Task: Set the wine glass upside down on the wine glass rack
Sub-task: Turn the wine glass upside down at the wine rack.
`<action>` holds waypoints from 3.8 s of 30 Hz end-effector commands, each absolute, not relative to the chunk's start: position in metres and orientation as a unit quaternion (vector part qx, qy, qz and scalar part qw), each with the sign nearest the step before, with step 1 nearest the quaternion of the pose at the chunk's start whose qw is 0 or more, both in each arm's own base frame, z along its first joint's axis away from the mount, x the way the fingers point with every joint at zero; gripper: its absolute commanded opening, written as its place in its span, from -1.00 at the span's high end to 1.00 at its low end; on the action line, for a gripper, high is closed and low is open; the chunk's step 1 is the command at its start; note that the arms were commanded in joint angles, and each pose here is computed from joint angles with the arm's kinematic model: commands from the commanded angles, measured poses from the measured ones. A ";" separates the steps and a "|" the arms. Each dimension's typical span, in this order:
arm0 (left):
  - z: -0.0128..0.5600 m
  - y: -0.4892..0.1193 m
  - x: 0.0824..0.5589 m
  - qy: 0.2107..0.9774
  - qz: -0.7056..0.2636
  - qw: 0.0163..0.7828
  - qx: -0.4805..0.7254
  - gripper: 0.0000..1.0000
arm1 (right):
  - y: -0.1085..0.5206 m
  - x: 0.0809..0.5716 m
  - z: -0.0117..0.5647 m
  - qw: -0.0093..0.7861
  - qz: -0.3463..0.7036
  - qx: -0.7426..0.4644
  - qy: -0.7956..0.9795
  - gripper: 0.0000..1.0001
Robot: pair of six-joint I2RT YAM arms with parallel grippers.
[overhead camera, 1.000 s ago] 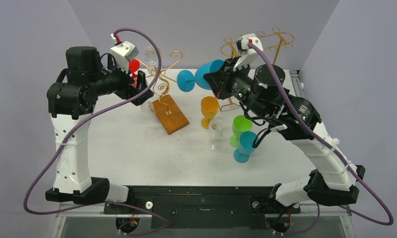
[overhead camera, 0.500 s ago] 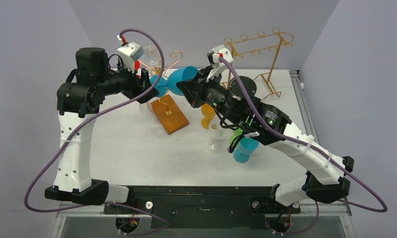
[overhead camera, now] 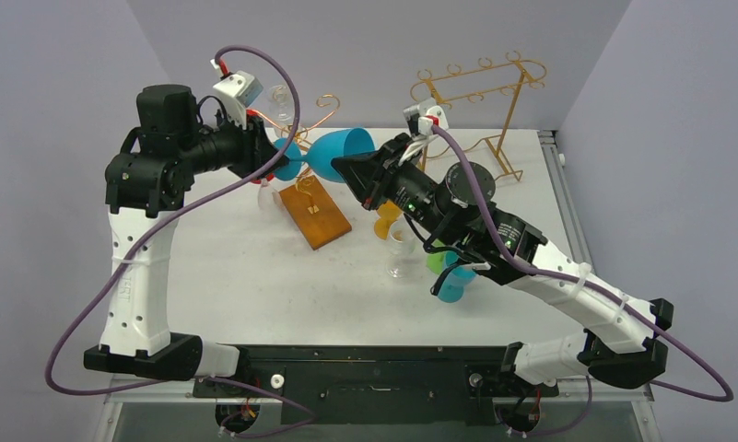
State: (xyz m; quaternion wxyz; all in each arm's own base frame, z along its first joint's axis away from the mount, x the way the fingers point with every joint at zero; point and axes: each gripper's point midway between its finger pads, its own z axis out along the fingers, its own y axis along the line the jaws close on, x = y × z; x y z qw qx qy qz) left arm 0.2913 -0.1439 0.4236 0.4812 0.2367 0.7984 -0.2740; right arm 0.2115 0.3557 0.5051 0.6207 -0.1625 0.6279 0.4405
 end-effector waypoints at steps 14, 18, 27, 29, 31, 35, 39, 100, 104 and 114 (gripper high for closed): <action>0.468 -0.120 0.317 0.758 -0.216 0.573 0.225 1.00 | 0.330 0.189 0.515 0.636 0.458 -0.174 0.596 0.08; 0.495 -0.111 0.314 0.706 -0.171 0.638 0.255 1.00 | 0.303 0.189 0.494 0.612 0.424 -0.196 0.638 -0.36; 0.515 -0.127 0.286 0.569 -0.111 0.700 0.417 1.00 | 0.286 0.199 0.484 0.571 0.404 -0.263 0.665 -0.70; 0.512 -0.135 0.273 0.529 -0.105 0.707 0.457 1.00 | 0.304 0.196 0.482 0.553 0.422 -0.291 0.657 -0.70; 0.509 -0.141 0.256 0.479 -0.083 0.712 0.507 1.00 | 0.319 0.194 0.479 0.537 0.439 -0.314 0.648 -0.70; 0.506 -0.149 0.242 0.420 -0.048 0.715 0.556 1.00 | 0.347 0.186 0.469 0.500 0.484 -0.352 0.626 -0.70; 0.512 -0.151 0.237 0.386 -0.028 0.727 0.568 1.00 | 0.365 0.182 0.455 0.470 0.514 -0.369 0.615 -0.70; 0.431 -0.058 0.289 0.743 0.025 0.612 0.270 -0.81 | 0.405 0.326 0.299 0.571 0.372 -0.255 0.686 -0.26; 0.414 -0.046 0.293 0.768 0.041 0.591 0.244 -0.69 | 0.408 0.327 0.292 0.569 0.375 -0.254 0.686 -0.24; 0.382 -0.026 0.304 0.815 0.046 0.548 0.183 -0.39 | 0.433 0.332 0.272 0.564 0.395 -0.262 0.676 -0.20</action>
